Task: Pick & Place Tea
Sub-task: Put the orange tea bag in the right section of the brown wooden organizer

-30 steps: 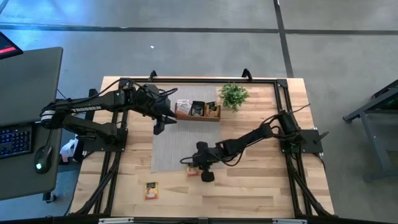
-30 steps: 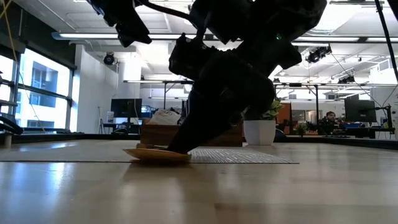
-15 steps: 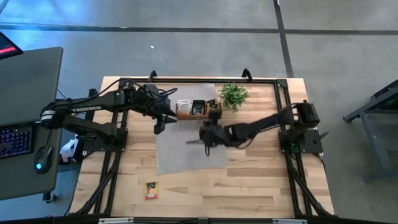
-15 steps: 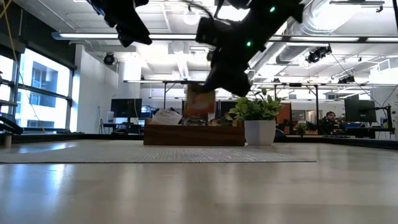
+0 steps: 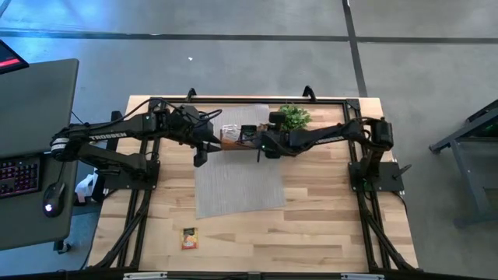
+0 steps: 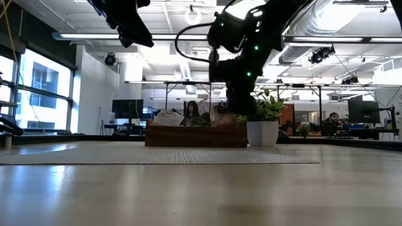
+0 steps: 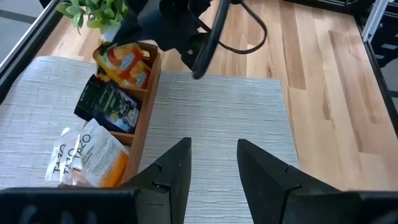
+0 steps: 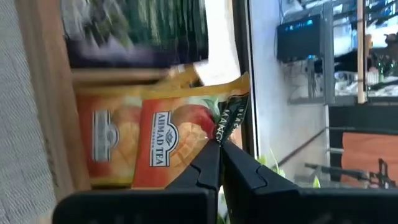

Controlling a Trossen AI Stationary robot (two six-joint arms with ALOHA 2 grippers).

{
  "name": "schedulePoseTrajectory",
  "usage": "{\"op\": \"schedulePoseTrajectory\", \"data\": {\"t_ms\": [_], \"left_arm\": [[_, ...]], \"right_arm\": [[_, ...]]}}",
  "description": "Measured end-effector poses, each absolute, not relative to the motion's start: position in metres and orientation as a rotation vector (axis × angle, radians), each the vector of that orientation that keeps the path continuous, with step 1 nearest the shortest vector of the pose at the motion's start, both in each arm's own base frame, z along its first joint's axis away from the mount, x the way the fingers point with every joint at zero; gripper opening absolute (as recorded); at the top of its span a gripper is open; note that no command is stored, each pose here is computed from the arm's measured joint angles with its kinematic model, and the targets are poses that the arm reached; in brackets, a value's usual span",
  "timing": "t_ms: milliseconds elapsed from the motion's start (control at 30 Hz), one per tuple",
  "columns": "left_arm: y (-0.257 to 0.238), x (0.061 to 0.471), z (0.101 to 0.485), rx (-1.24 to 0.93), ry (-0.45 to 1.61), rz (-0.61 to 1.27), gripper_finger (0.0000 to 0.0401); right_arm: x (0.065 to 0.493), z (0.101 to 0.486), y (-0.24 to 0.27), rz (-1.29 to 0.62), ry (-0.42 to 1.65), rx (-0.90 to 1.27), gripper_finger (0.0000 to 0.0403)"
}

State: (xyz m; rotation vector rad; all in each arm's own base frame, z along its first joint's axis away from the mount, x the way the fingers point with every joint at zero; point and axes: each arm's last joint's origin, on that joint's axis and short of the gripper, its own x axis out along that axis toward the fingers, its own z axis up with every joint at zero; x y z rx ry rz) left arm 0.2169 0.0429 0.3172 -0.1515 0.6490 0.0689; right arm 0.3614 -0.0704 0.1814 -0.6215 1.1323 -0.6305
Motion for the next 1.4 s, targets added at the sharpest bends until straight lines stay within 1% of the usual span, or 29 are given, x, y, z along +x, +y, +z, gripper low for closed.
{"op": "schedulePoseTrajectory", "data": {"t_ms": [100,167,400,567,700,867,1000,1100,1200,1333,1400], "left_arm": [[0.043,0.217,0.317,-0.148,0.650,0.080,0.0128],[0.043,0.217,0.317,-0.147,0.650,0.082,0.0128],[0.043,0.217,0.317,-0.146,0.649,0.084,0.0128],[0.043,0.217,0.317,-0.147,0.649,0.084,0.0128],[0.043,0.217,0.317,-0.152,0.650,0.086,0.0128],[0.039,0.208,0.320,-0.193,0.665,0.041,0.0128],[0.021,0.201,0.318,-0.220,0.733,0.010,0.0128],[-0.004,0.200,0.313,-0.227,0.774,-0.025,0.0128],[-0.032,0.198,0.300,-0.257,0.826,-0.041,0.0128],[-0.062,0.193,0.273,-0.353,0.945,0.025,0.0128],[-0.074,0.190,0.263,-0.413,0.997,0.025,0.0128]], "right_arm": [[0.358,0.179,-0.071,-0.631,1.167,-0.616,0.0003],[0.358,0.179,-0.069,-0.597,1.171,-0.600,0.0005],[0.362,0.179,-0.069,-0.537,1.125,-0.557,0.0026],[0.362,0.179,-0.069,-0.525,1.126,-0.562,0.0072],[0.362,0.181,-0.064,-0.557,1.124,-0.593,0.0113],[0.363,0.189,-0.042,-0.552,1.078,-0.612,0.0145],[0.363,0.196,-0.019,-0.538,1.015,-0.569,0.0158],[0.364,0.201,-0.003,-0.497,0.963,-0.537,0.0161],[0.368,0.202,0.010,-0.425,0.912,-0.511,0.0158],[0.374,0.206,0.019,-0.350,0.831,-0.457,0.0150],[0.376,0.208,0.022,-0.334,0.798,-0.430,0.0147]]}}
